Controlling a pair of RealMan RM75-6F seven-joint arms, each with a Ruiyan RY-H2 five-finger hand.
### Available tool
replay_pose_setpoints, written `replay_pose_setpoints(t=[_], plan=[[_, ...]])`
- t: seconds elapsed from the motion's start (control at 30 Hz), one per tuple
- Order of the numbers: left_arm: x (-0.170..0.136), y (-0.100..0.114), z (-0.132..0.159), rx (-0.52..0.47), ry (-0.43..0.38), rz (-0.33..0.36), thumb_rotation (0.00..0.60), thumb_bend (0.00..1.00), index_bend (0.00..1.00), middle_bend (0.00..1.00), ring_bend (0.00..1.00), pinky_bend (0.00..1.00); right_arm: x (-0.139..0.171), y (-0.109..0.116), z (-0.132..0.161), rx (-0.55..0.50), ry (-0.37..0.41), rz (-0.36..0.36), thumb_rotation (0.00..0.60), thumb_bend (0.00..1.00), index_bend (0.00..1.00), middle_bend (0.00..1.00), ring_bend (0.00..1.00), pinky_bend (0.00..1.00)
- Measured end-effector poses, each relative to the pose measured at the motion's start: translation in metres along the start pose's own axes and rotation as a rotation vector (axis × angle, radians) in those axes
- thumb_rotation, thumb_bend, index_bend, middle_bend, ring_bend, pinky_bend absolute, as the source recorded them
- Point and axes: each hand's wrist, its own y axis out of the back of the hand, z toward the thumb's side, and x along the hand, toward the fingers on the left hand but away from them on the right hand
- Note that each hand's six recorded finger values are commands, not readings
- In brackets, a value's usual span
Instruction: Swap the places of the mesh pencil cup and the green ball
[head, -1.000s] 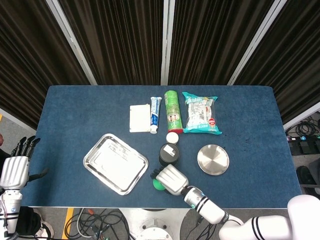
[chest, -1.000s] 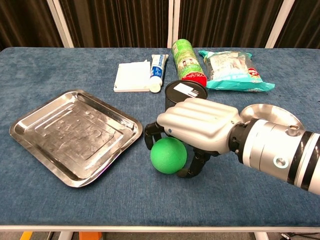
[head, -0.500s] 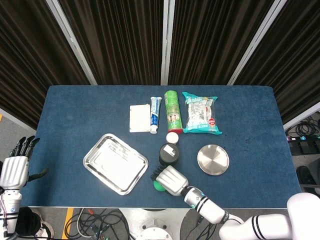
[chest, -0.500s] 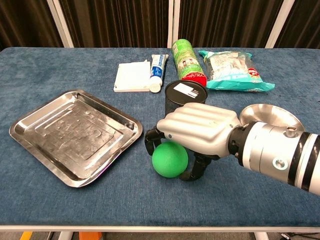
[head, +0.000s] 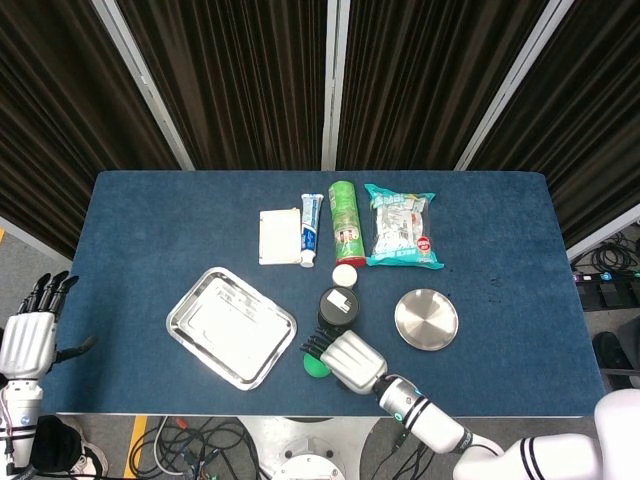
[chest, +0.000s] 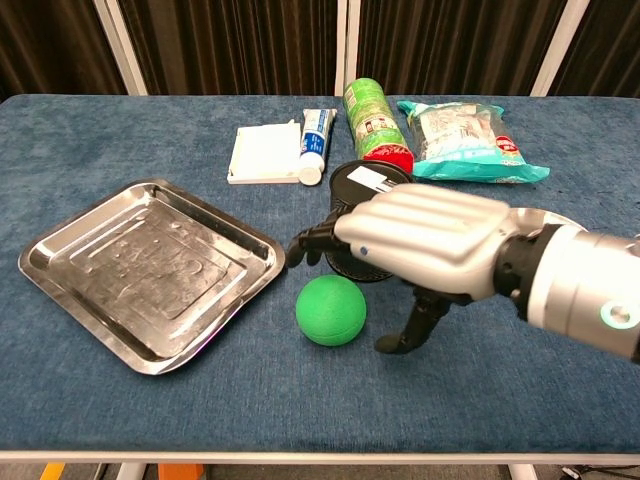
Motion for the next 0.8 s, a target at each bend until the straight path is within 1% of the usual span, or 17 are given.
replay_pose_setpoints(t=[0.07,0.23,0.33,0.37,0.4,0.43,0.47,0.53,0.57,0.67,0.8], plan=[[0.0,0.001,0.0,0.001,0.003,0.002,0.6,0.09,0.13,0.08,0.0,0.21,0.006,0.007,-0.002,-0.005,-0.004,-0.018,0.6,0.1,0.19,0.21,0.13,0.31],[0.001,0.0,0.001,-0.001,0.004,0.002,0.6,0.09,0.13,0.08,0.0,0.21,0.026,0.035,-0.005,-0.042,-0.001,-0.081,0.6,0.1,0.19,0.21,0.14,0.32],[0.001,-0.001,0.002,0.0,-0.002,-0.002,0.6,0.09,0.13,0.08,0.0,0.21,0.035,0.055,-0.009,-0.053,-0.001,-0.15,0.6,0.09,0.18,0.21,0.14,0.33],[0.002,-0.001,0.003,0.0,-0.003,-0.004,0.6,0.09,0.13,0.08,0.0,0.21,0.036,0.061,-0.011,-0.055,-0.005,-0.176,0.6,0.09,0.15,0.2,0.13,0.33],[0.002,-0.001,0.004,0.0,-0.005,-0.005,0.6,0.09,0.13,0.08,0.0,0.21,0.036,0.069,-0.014,-0.054,-0.013,-0.209,0.6,0.07,0.1,0.16,0.1,0.29],[0.002,-0.002,0.004,0.0,-0.006,-0.005,0.6,0.09,0.13,0.08,0.0,0.21,0.036,0.074,-0.017,-0.051,-0.021,-0.228,0.6,0.06,0.06,0.13,0.07,0.23],[0.002,-0.002,0.004,0.002,-0.007,-0.007,0.6,0.09,0.13,0.08,0.0,0.21,0.034,0.077,-0.02,-0.048,-0.028,-0.239,0.6,0.04,0.02,0.08,0.03,0.14],[0.002,-0.002,0.004,0.004,-0.007,-0.01,0.6,0.09,0.13,0.08,0.0,0.21,0.03,0.077,-0.025,-0.048,-0.045,-0.23,0.6,0.01,0.0,0.02,0.0,0.03],[0.002,-0.002,0.004,0.005,-0.007,-0.011,0.6,0.09,0.13,0.08,0.0,0.21,0.028,0.076,-0.027,-0.051,-0.053,-0.219,0.6,0.01,0.0,0.01,0.0,0.0],[0.002,-0.002,0.004,0.005,-0.005,-0.014,0.6,0.09,0.13,0.08,0.0,0.21,0.015,0.072,-0.036,-0.066,-0.084,-0.171,0.6,0.0,0.0,0.0,0.0,0.0],[0.001,-0.002,0.003,0.004,-0.003,-0.018,0.6,0.09,0.13,0.08,0.0,0.21,-0.005,0.061,-0.047,-0.08,-0.123,-0.091,0.6,0.0,0.0,0.0,0.0,0.0]])
